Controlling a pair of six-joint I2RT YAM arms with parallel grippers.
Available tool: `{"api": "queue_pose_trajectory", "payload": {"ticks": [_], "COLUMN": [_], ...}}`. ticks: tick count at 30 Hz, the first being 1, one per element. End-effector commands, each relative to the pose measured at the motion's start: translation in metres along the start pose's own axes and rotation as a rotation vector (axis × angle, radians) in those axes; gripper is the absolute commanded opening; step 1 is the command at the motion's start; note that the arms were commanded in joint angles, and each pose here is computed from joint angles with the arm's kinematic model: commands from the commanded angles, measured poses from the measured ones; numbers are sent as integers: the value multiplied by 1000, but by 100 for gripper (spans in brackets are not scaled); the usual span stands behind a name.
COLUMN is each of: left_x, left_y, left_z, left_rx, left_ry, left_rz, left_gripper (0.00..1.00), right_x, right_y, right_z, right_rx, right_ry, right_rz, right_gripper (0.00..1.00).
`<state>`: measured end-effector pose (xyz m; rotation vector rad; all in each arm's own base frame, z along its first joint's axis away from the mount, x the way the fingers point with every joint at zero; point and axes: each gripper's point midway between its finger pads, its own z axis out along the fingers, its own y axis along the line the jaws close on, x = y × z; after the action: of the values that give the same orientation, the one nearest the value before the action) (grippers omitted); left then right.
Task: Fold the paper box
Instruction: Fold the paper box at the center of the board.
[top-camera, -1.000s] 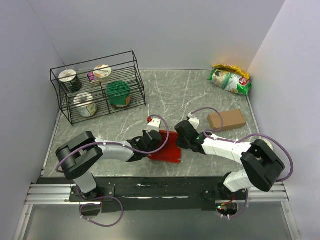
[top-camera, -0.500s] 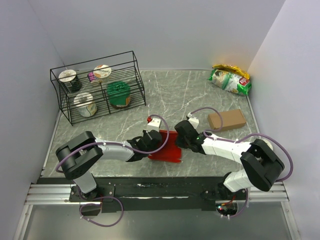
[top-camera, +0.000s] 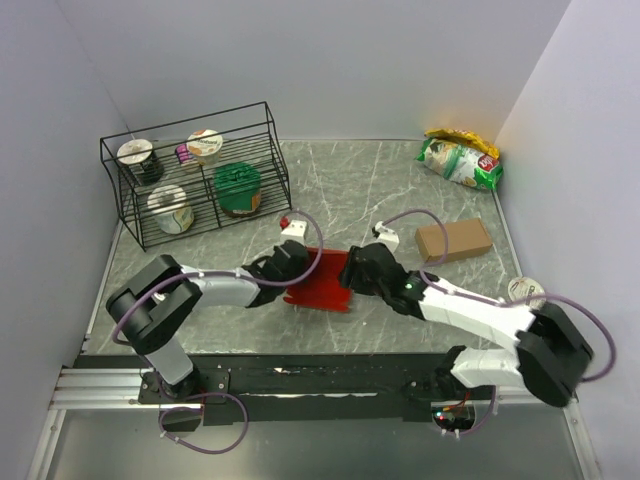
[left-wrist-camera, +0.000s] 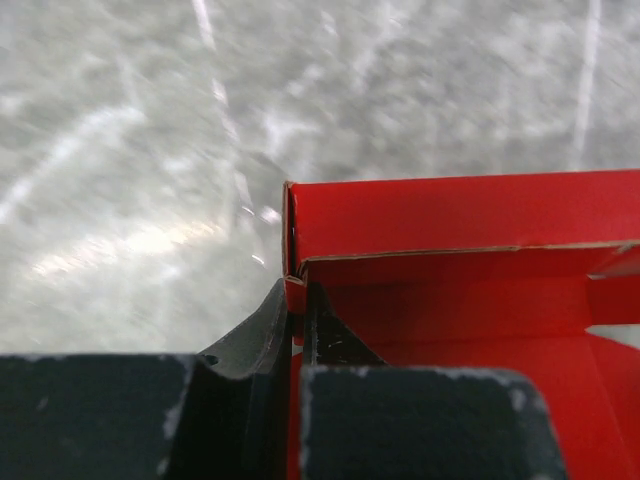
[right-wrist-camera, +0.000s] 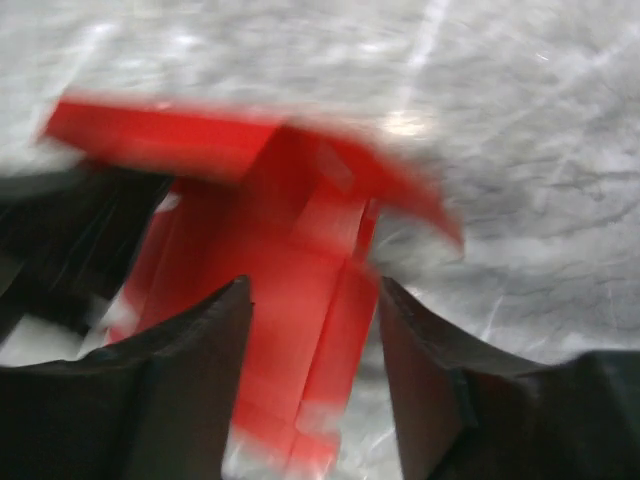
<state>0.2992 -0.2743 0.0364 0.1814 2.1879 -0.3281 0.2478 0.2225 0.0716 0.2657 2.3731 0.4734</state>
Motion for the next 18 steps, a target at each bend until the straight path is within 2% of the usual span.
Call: {"api": "queue_pose_trajectory", "payload": {"ticks": [1, 4, 6, 8, 9, 11, 13, 18], "left_x": [-24, -29, -34, -34, -34, -39, -38, -44], "left_y": [6, 12, 12, 4, 1, -9, -8, -6], "left_z": [7, 9, 7, 0, -2, -10, -12, -20], "left_rx": [42, 66, 97, 176, 204, 281, 300, 335], "left_ry": [17, 25, 11, 12, 12, -13, -15, -26], "left_rz": [24, 26, 24, 37, 38, 37, 15, -65], "left_gripper": [1, 1, 1, 1, 1, 1, 1, 1], "right_x": [-12, -17, -34, -46, -67, -77, -95, -98], "right_y": [28, 32, 21, 18, 5, 3, -12, -29], "right_z": [-42, -65, -71, -76, -74, -68, -55, -20], "right_rx": [-201, -269, -238, -255, -222, -252, -208, -140], "right_ry": [-89, -111, -133, -128, -154, -131, -140, -71], "right_rz": [-136, -168, -166, -174, -131, -123, -113, -108], "right_gripper": [67, 74, 74, 71, 65, 62, 61, 57]}}
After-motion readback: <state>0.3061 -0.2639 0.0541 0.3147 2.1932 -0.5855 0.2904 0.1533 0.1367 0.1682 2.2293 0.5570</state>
